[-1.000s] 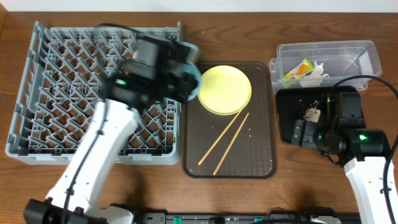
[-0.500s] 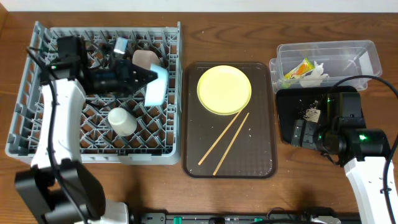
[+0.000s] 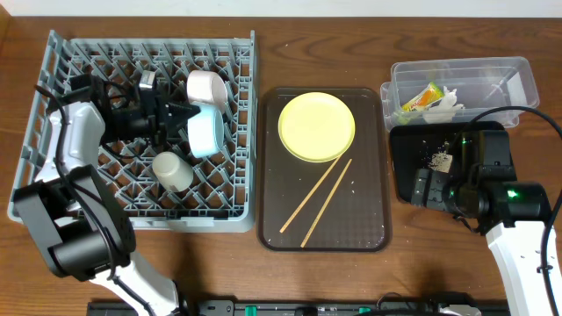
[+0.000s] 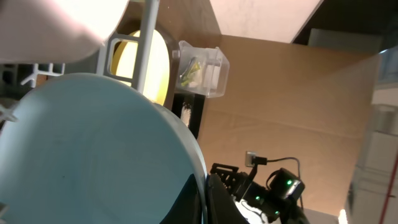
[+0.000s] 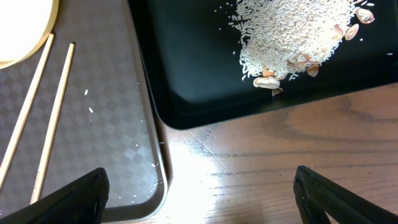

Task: Sort waste into correct bins and load items into the dishwasher rack
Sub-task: 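Carry the light-blue bowl into the dish rack and release it, then reach the left gripper to the tray and grasp one wooden chopstick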

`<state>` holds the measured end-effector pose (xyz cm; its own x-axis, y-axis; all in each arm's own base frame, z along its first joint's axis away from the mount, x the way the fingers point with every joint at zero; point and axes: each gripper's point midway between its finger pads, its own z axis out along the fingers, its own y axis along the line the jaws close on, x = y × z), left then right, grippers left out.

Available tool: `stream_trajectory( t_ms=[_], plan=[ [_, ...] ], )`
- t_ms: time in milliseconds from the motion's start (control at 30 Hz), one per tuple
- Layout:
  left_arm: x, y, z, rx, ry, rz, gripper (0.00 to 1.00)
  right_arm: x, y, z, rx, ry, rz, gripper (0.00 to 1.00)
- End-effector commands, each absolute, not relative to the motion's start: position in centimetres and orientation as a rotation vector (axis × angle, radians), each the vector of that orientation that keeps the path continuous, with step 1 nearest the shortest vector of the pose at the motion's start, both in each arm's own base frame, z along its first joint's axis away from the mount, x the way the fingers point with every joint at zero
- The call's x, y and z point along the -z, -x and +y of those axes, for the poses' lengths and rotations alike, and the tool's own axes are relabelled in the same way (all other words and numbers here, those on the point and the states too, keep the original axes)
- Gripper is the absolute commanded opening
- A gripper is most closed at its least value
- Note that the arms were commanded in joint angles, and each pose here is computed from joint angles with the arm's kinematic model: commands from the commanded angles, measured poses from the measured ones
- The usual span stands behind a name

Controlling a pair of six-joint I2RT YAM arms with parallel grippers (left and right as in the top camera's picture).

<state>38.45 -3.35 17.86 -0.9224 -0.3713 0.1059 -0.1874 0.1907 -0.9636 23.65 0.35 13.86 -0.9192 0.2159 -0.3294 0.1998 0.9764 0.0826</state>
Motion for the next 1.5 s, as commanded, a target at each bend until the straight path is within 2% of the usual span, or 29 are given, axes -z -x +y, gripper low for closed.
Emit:
stream_trajectory(
  t_ms=[0,200,233,267,333,367,400,500,700,833,1033,1233,1467],
  plan=[
    [-16.5,-38.7,-2.8,1.844,0.595,2.310,0.06,-14.0,-23.7,0.0,-0.055,-0.331,2.772,0.93],
    [-14.0,-38.5,-2.1,1.731,0.642,2.418,0.07,-14.0,-23.7,0.0,-0.055,-0.331,2.772,0.93],
    [-13.3,-38.3,-1.8,1.673,0.653,2.463,0.11,-14.0,-23.7,0.0,-0.055,-0.331,2.772,0.93],
    [-12.5,-38.2,-1.4,1.615,0.666,2.505,0.17,-14.0,-23.7,0.0,-0.055,-0.331,2.772,0.93],
    [-11.5,-37.9,-0.6,1.528,0.686,2.560,0.49,-14.0,-23.7,0.0,-0.055,-0.331,2.772,0.93],
    [-11.3,-37.8,-0.2,1.506,0.695,2.570,0.58,-14.0,-23.7,0.0,-0.055,-0.331,2.772,0.93],
    [-11.2,-37.8,0.1,1.499,0.704,2.566,0.63,-14.0,-23.7,0.0,-0.055,-0.331,2.772,0.93],
    [-11.4,-37.9,0.9,1.489,0.722,2.546,0.70,-14.0,-23.7,0.0,-0.055,-0.331,2.772,0.93],
    [-13.5,-38.3,1.8,1.426,0.655,2.492,0.78,-14.0,-23.7,0.0,-0.055,-0.331,2.772,0.94],
    [-16.9,-38.7,1.8,1.335,0.522,2.429,0.82,-14.0,-23.7,0.0,-0.055,-0.331,2.772,0.94],
    [-20.9,-37.8,1.2,0.975,0.344,2.453,0.86,-14.0,-23.8,0.0,-0.056,-0.331,2.770,0.95],
    [-23.1,-36.7,-2.9,0.693,0.124,2.499,0.91,-14.0,-23.8,0.0,-0.056,-0.331,2.769,0.95],
    [-21.1,-35.1,-10.6,0.488,-0.190,2.614,0.92,-14.0,-23.8,0.0,-0.055,-0.332,2.770,0.95]
  ],
)
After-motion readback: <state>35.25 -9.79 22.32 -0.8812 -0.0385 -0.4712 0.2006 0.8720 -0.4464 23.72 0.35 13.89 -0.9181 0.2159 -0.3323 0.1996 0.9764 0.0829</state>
